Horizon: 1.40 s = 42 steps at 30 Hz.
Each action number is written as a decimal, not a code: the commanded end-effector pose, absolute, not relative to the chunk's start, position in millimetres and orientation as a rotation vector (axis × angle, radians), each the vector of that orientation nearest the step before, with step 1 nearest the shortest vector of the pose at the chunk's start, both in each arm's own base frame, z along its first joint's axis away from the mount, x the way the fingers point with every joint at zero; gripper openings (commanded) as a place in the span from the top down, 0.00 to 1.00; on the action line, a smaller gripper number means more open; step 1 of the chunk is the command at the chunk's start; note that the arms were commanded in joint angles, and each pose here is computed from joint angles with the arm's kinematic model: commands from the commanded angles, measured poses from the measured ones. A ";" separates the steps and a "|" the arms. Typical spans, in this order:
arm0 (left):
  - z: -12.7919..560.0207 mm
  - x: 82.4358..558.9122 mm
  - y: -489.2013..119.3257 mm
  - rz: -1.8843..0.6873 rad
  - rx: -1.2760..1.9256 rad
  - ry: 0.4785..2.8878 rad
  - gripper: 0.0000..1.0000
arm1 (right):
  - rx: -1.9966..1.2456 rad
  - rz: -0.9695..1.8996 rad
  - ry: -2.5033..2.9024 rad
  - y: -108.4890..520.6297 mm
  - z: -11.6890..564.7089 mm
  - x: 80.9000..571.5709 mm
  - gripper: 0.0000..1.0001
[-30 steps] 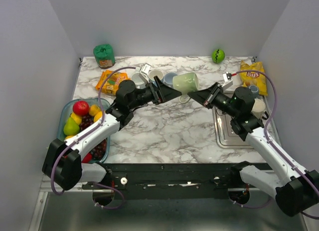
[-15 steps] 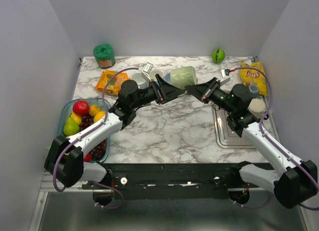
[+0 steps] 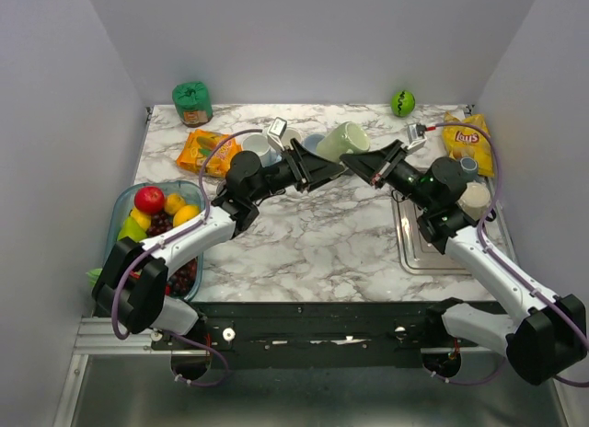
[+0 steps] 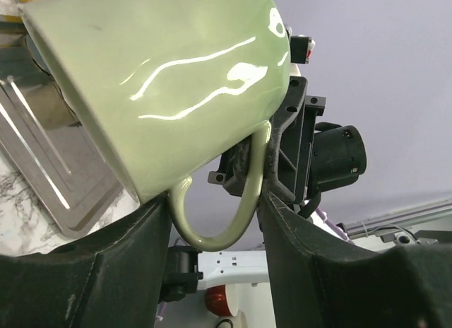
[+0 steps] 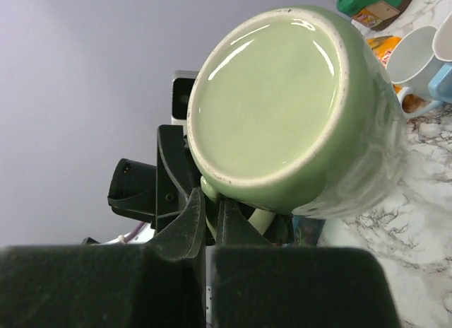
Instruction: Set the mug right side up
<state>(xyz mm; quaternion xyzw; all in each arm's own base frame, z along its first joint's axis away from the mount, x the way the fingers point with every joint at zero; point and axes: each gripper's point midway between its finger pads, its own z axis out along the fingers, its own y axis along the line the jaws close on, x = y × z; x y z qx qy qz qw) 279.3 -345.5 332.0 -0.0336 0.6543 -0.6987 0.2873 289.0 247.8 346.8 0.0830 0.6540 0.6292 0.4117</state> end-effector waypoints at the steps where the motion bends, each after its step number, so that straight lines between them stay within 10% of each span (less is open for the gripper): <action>1: 356.0 279.0 -345.6 -1.941 -0.072 1.623 0.47 | 0.085 1.628 1.564 251.0 366.3 266.6 0.99; 10: 342.6 284.2 -354.9 -1.983 -0.072 1.652 0.81 | 0.160 1.593 1.673 248.6 316.3 264.7 0.99; 15: 333.9 285.0 -357.6 -1.988 -0.082 1.671 0.83 | 0.164 1.571 1.687 247.3 309.0 265.4 0.99; 27: 312.7 281.9 -357.4 -1.965 -0.094 1.727 0.62 | 0.175 1.554 1.676 244.6 301.8 265.8 0.99; 34: 324.1 274.5 -354.4 -2.036 -0.099 1.683 0.29 | 0.109 1.596 1.556 243.8 317.0 259.1 0.99; 42: 338.9 271.1 -351.5 -2.092 -0.124 1.646 0.25 | 0.032 1.669 1.451 244.4 317.6 242.6 0.99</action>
